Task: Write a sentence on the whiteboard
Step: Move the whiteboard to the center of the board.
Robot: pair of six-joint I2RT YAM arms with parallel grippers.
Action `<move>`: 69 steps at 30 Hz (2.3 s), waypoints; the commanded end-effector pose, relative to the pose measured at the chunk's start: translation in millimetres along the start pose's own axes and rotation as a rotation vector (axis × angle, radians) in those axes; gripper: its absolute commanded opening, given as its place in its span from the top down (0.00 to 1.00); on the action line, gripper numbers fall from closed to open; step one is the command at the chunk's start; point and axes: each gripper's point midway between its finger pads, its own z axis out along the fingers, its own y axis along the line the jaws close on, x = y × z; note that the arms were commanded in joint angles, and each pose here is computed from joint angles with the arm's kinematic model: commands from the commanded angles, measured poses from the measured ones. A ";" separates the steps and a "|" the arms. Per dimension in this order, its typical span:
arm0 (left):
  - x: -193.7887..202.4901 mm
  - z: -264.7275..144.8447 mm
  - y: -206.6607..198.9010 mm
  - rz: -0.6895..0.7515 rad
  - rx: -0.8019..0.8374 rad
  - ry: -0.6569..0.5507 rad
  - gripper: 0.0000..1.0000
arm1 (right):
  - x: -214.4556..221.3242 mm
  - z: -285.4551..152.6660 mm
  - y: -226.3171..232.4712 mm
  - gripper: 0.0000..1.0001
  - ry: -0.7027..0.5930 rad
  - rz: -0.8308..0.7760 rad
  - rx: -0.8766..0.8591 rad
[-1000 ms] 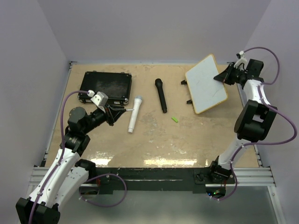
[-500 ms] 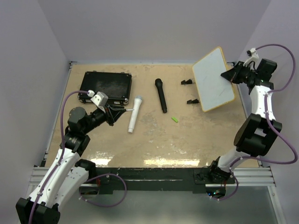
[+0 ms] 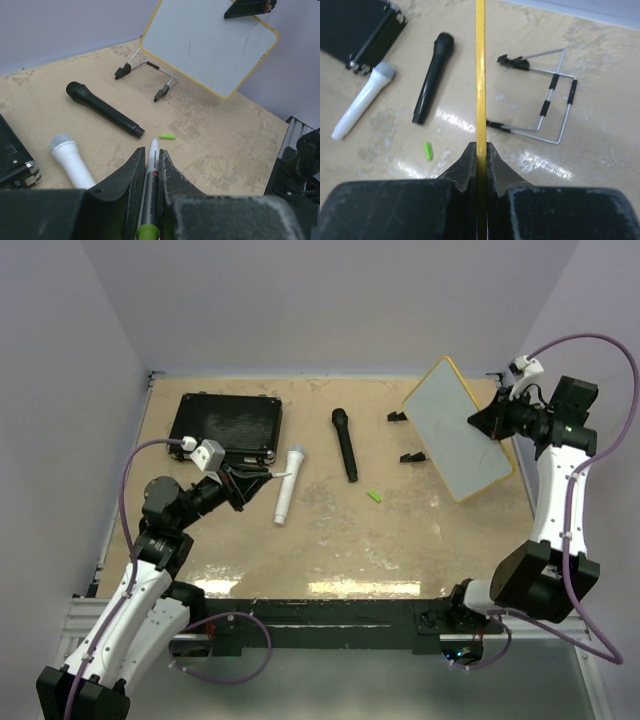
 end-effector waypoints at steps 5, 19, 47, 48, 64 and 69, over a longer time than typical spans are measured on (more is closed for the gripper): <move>-36.0 -11.2 -45.3 -0.042 0.097 -0.148 1.00 | 22.1 -30.3 110.5 1.00 0.091 -0.308 -0.267; 7.8 9.6 -92.5 -0.058 0.177 -0.099 1.00 | 86.5 -1.2 189.0 1.00 0.268 -0.383 -0.592; 51.8 22.4 -111.2 0.090 0.130 -0.247 1.00 | 171.5 37.8 182.8 1.00 0.437 -0.305 -0.696; 54.5 20.9 -108.5 0.084 0.120 -0.243 1.00 | 173.1 38.0 183.5 1.00 0.441 -0.298 -0.705; 31.6 -3.1 -83.2 0.097 0.006 -0.364 1.00 | 176.8 35.0 191.8 1.00 0.451 -0.272 -0.788; 31.3 -3.0 -82.1 0.102 0.001 -0.360 1.00 | 176.0 34.4 192.0 1.00 0.444 -0.279 -0.785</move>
